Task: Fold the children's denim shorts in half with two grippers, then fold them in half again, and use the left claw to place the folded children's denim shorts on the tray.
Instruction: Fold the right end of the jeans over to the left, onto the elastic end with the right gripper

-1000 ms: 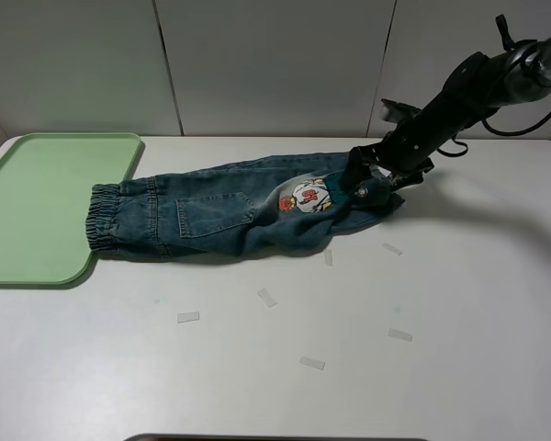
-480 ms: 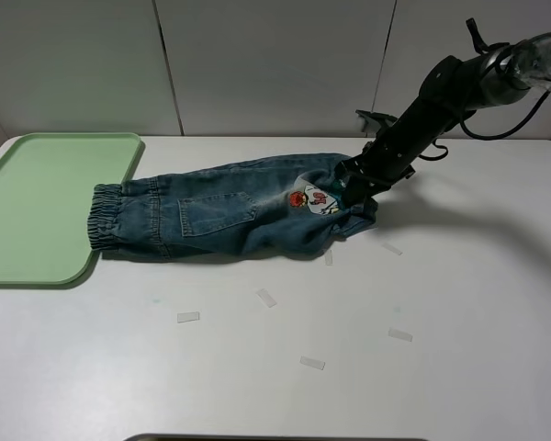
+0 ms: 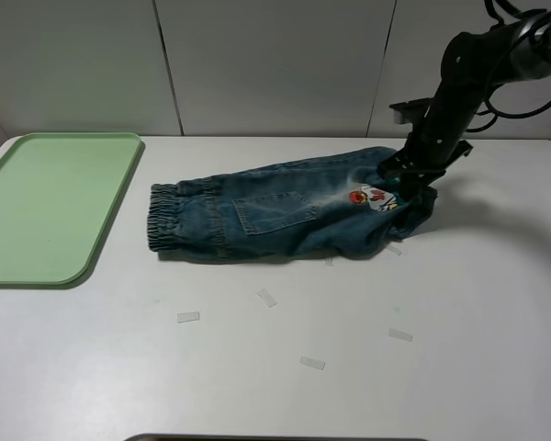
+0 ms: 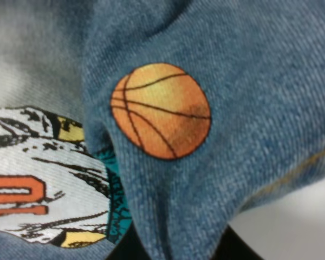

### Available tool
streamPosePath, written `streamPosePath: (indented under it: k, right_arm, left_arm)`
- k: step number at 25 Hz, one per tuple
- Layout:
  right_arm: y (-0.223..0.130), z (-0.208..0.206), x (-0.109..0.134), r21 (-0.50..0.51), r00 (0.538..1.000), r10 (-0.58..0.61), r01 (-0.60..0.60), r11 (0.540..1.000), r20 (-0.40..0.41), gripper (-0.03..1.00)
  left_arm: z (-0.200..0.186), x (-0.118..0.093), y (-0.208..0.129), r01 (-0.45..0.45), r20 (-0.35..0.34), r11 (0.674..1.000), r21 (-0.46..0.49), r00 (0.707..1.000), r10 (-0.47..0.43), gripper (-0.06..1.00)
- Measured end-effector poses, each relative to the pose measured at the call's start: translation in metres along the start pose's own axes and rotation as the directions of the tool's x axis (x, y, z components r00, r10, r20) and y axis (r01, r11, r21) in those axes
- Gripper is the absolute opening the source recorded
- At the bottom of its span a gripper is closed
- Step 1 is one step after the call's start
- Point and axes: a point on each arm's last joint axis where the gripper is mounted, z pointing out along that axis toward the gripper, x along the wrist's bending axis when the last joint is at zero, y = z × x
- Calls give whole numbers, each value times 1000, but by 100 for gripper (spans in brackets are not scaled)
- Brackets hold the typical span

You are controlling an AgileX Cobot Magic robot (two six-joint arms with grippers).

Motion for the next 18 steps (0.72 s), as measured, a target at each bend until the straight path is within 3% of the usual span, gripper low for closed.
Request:
streamPosePath:
  k: [5, 8, 14, 18]
  right_arm:
    - [-11, -26, -24, 62, 983, -23, 12, 998, 180, 3]
    - [-12, -38, -23, 67, 977, -3, -11, 998, 214, 3]
    - [-3, -62, 20, 39, 978, -8, 0, 999, 211, 3]
    - [1, -74, 57, 17, 989, 17, -20, 1000, 147, 3]
  left_arm:
    - [0, 0, 0, 0, 0, 1000, 0, 1000, 0, 87]
    - [0, 0, 0, 0, 0, 1000, 0, 1000, 0, 87]
    - [0, 0, 0, -1, -2, 1000, 0, 1000, 1, 87]
    - [0, 1, 0, -5, -9, 1000, 1, 1000, 5, 87]
